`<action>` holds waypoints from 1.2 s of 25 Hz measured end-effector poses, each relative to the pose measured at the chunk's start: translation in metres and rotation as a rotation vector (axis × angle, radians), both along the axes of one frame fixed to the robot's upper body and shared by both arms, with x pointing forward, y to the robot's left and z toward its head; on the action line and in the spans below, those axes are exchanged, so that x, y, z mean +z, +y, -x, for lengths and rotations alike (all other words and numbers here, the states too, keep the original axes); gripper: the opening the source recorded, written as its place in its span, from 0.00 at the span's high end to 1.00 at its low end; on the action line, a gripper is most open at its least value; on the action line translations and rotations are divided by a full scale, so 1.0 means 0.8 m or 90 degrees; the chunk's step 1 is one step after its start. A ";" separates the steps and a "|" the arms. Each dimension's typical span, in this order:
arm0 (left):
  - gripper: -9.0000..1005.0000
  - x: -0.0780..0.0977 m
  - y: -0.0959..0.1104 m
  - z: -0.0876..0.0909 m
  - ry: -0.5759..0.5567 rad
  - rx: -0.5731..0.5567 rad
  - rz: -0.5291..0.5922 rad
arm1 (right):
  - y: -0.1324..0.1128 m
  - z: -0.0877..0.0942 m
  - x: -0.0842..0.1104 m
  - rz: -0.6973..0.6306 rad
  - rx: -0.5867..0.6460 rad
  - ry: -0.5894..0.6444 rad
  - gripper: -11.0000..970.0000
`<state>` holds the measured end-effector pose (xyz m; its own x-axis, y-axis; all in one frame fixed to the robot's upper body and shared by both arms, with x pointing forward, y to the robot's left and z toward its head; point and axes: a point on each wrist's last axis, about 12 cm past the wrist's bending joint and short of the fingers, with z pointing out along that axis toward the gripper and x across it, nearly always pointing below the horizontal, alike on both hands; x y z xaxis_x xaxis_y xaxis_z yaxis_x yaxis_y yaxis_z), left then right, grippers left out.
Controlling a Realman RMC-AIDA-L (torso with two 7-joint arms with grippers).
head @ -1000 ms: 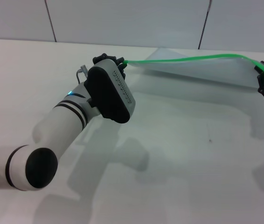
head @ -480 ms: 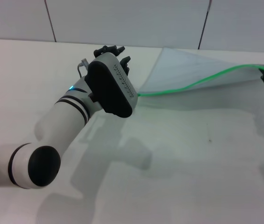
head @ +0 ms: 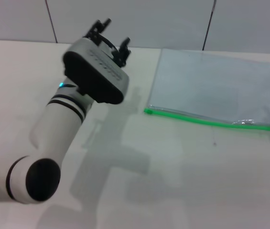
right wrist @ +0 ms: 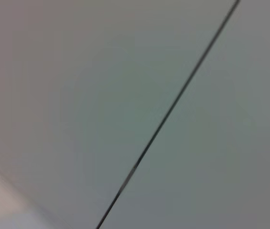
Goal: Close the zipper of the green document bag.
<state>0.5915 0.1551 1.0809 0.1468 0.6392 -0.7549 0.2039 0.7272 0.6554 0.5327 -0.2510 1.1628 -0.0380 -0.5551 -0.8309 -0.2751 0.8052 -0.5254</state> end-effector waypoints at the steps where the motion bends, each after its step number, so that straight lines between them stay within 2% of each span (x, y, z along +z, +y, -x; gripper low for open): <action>1: 0.56 0.003 0.002 0.002 -0.012 0.009 0.022 | 0.003 0.002 0.001 -0.012 -0.001 -0.023 0.38; 5: 0.37 0.016 0.008 0.012 -0.053 0.039 0.142 | 0.013 -0.001 -0.008 -0.086 -0.013 -0.067 0.30; 9: 0.37 0.024 0.014 0.020 -0.068 0.054 0.252 | 0.017 -0.010 -0.029 -0.149 -0.041 -0.091 0.30; 16: 0.37 0.025 0.029 0.037 -0.070 0.057 0.401 | -0.001 0.002 -0.076 -0.243 -0.136 -0.156 0.30; 21: 0.37 0.019 0.042 0.047 -0.074 0.066 0.440 | -0.010 0.005 -0.110 -0.342 -0.145 -0.152 0.30; 30: 0.38 0.008 0.046 0.046 -0.062 0.074 0.414 | 0.006 0.003 -0.123 -0.316 -0.098 -0.168 0.31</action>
